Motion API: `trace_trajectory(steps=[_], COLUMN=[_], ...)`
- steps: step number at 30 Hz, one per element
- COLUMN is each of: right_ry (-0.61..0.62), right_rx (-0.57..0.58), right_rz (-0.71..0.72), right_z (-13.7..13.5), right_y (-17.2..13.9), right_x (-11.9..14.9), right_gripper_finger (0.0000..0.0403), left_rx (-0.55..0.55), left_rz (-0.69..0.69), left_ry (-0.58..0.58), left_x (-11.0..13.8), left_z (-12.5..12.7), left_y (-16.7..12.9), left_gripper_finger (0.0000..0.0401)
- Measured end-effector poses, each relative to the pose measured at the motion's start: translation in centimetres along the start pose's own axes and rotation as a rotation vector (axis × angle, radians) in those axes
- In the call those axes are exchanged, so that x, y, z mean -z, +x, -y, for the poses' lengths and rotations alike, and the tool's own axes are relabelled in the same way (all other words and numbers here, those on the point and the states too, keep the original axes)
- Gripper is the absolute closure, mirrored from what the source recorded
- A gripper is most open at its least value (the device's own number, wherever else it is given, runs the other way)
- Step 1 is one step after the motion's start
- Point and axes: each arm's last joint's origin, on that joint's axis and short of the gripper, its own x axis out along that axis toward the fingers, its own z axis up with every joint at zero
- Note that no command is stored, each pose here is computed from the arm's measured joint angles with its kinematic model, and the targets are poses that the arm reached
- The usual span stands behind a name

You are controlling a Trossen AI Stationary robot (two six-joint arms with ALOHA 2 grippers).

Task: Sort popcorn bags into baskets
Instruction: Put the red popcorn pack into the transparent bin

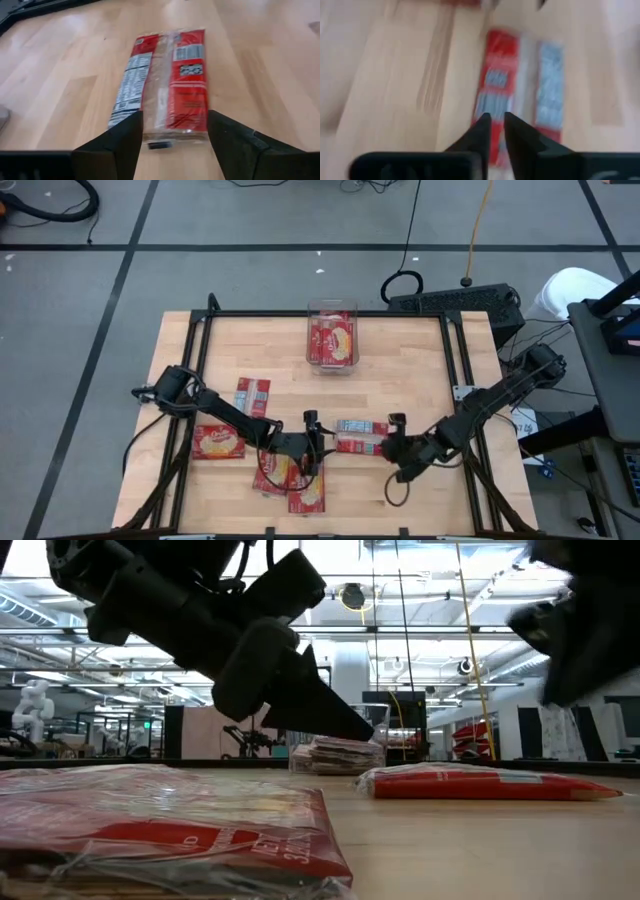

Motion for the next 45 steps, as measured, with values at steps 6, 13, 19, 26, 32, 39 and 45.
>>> trace_trajectory(steps=[6, 13, 19, 26, 32, 39, 45], right_ry=[-0.224, -0.419, -0.576, -0.67, -0.711, -0.637, -0.542], right_rx=[0.007, 0.045, 0.049, 0.104, 0.14, 0.137, 0.108], right_rz=[-0.099, -0.09, -0.016, 0.032, 0.13, 0.26, 0.286], right_z=[-0.9, -0.1, 0.5, 1.2, 1.3, 1.3, 1.2], right_y=[0.2, 1.6, 2.6, 3.2, 3.3, 3.1, 3.1], right_x=[3.5, 5.8, 6.5, 6.3, 5.0, 3.6, 3.4], right_gripper_finger=[0.0256, 0.0201, 0.0196, 0.0205, 0.0219, 0.0261, 0.0346], left_rx=[-0.017, -0.01, 0.043, 0.057, 0.052, 0.043, 0.046], left_rz=[-0.008, 0.029, 0.031, -0.05, -0.074, -0.084, -0.074], left_ry=[0.041, 0.038, -0.056, -0.126, -0.13, -0.134, -0.162], left_x=[0.1, 0.1, 1.1, 2.9, 3.1, 3.2, 2.8], left_z=[-0.7, -2.4, -3.9, -4.7, -4.8, -4.9, -4.9], left_y=[0.3, 1.3, 2.7, 3.8, 3.8, 3.8, 3.5], left_gripper_finger=[0.0198, 0.0227, 0.0254, 0.0298, 0.0321, 0.0334, 0.0336])
